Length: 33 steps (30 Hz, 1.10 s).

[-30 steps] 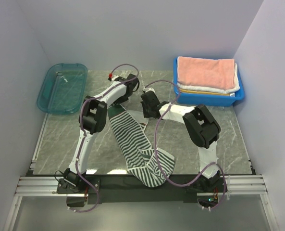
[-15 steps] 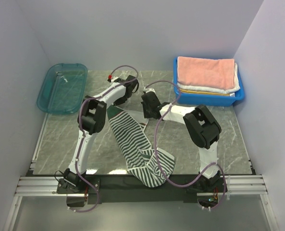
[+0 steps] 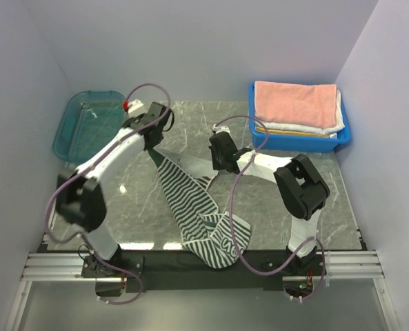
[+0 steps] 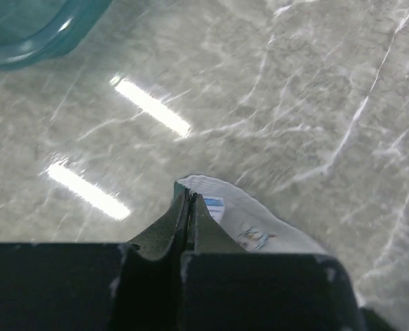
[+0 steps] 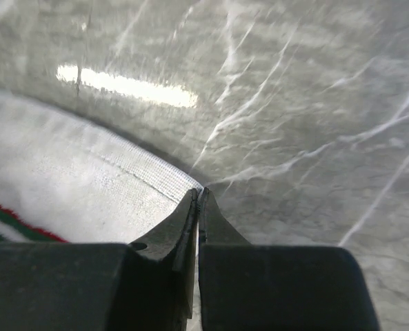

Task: Fold and stack the towels
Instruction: Flatten out the crumpled towel

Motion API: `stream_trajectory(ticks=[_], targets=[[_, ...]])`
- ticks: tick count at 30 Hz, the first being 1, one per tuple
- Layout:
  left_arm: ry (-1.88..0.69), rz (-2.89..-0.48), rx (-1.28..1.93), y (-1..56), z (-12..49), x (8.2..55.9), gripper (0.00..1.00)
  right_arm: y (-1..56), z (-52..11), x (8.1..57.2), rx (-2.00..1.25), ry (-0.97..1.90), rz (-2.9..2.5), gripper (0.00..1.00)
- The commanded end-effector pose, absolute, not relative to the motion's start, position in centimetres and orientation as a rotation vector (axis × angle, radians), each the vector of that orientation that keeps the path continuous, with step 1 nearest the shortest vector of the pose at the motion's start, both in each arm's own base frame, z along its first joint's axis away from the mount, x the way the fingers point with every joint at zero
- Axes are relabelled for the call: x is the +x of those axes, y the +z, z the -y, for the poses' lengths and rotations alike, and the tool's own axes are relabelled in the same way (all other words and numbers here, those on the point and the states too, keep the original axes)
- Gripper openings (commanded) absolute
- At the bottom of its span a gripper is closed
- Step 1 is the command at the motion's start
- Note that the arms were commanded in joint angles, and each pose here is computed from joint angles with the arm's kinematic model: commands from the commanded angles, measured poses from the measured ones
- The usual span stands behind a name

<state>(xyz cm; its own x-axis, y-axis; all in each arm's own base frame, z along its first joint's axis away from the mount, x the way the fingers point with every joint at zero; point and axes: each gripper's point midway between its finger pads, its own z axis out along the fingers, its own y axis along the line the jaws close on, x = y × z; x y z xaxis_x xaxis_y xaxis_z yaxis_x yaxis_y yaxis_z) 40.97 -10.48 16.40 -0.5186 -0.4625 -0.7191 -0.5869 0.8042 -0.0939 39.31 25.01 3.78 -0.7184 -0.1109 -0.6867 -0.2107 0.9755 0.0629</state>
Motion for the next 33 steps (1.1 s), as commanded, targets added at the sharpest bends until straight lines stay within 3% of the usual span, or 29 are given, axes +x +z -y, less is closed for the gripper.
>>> stream_trajectory(ticks=[1, 9, 12, 14, 18, 19, 21, 24, 33], targets=[[0.109, -2.205, -0.799, 15.0, 9.4, 38.1, 0.00, 6.2, -24.0, 40.1, -0.191, 0.149, -2.310, 0.00], [0.014, -2.245, -1.023, 6.9, 5.3, 32.0, 0.00, 6.0, -24.5, 39.7, -0.221, 0.187, -2.306, 0.00], [-0.066, -2.216, -1.012, 6.4, 5.3, 32.1, 0.04, 5.9, -24.6, 39.7, -0.235, 0.191, -2.306, 0.00], [-0.113, -2.209, -0.961, 6.8, 5.9, 32.7, 0.12, 6.0, -24.9, 39.7, -0.244, 0.206, -2.299, 0.00], [-0.219, -2.202, -0.887, 7.4, 7.2, 33.3, 0.41, 6.0, -25.2, 39.6, -0.263, 0.223, -2.296, 0.00], [-0.241, -2.195, -0.871, 7.6, 7.4, 33.3, 0.61, 5.9, -25.2, 39.6, -0.266, 0.222, -2.298, 0.00], [-0.312, -2.156, -0.852, 8.3, 7.9, 33.3, 0.79, 5.7, -25.1, 39.6, -0.272, 0.216, -2.302, 0.00], [-0.362, -2.123, -0.814, 8.9, 8.2, 32.8, 0.84, 5.8, -25.4, 39.6, -0.276, 0.229, -2.298, 0.00], [-0.418, -2.050, -0.748, 9.2, 8.2, 30.1, 0.83, 5.8, -25.8, 39.5, -0.296, 0.247, -2.296, 0.00]])
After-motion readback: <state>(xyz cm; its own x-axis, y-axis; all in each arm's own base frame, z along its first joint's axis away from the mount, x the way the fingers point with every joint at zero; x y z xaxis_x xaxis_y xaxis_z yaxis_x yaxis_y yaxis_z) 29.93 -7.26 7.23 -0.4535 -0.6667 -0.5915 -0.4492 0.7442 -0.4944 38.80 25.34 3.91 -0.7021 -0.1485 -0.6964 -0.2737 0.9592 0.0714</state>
